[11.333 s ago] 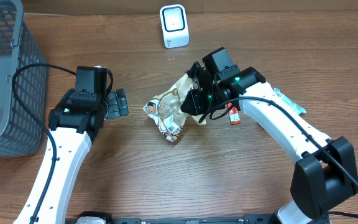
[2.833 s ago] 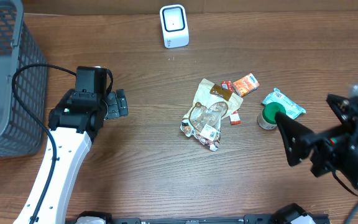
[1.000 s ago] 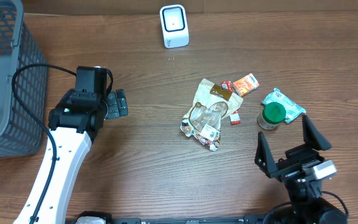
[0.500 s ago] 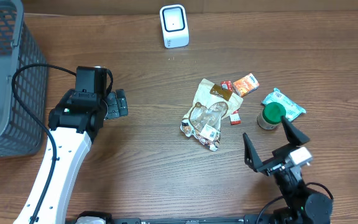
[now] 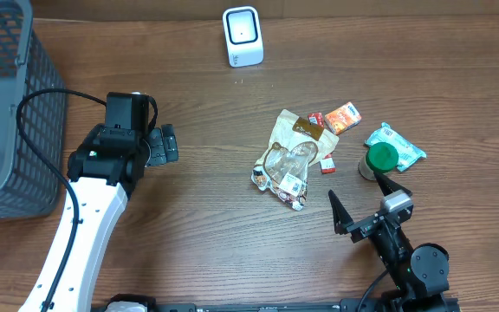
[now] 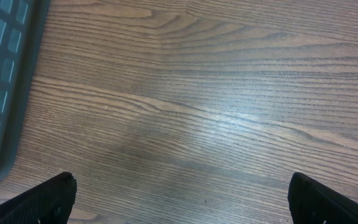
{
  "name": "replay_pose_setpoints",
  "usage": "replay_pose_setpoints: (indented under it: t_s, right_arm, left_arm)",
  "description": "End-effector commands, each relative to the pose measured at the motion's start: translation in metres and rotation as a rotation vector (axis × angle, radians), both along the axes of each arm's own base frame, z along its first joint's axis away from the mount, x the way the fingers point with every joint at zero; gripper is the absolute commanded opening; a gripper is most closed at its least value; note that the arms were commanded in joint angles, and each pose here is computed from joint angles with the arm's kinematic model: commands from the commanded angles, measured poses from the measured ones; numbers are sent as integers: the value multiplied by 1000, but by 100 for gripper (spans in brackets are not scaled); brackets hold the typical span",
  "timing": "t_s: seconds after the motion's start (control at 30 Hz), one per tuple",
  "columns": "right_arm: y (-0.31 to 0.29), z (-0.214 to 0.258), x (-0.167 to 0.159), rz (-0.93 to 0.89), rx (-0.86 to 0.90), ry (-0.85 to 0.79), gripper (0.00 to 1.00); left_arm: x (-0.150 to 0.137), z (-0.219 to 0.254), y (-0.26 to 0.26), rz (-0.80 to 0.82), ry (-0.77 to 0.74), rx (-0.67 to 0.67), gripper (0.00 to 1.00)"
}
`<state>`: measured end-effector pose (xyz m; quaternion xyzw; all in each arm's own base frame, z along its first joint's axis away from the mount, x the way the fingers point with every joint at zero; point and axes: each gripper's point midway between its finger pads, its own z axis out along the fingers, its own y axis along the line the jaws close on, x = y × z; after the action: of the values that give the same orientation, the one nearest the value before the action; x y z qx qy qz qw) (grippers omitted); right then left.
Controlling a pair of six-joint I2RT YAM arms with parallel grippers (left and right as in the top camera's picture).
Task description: Scan the item barcode
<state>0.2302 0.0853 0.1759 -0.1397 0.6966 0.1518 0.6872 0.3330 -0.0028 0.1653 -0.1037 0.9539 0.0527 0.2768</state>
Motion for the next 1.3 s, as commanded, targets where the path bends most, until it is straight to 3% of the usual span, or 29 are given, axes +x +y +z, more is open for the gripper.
replay_pose_setpoints:
  t_s: [0.0,1.27]
  right_arm:
    - [-8,-3,3,-47,-2,-1,100]
    - [-55,-6,14,-273,-5,11,100]
  left_arm:
    - [4,9,3,1,-26,12,100]
    - [4,9,3,1,-26,12,100]
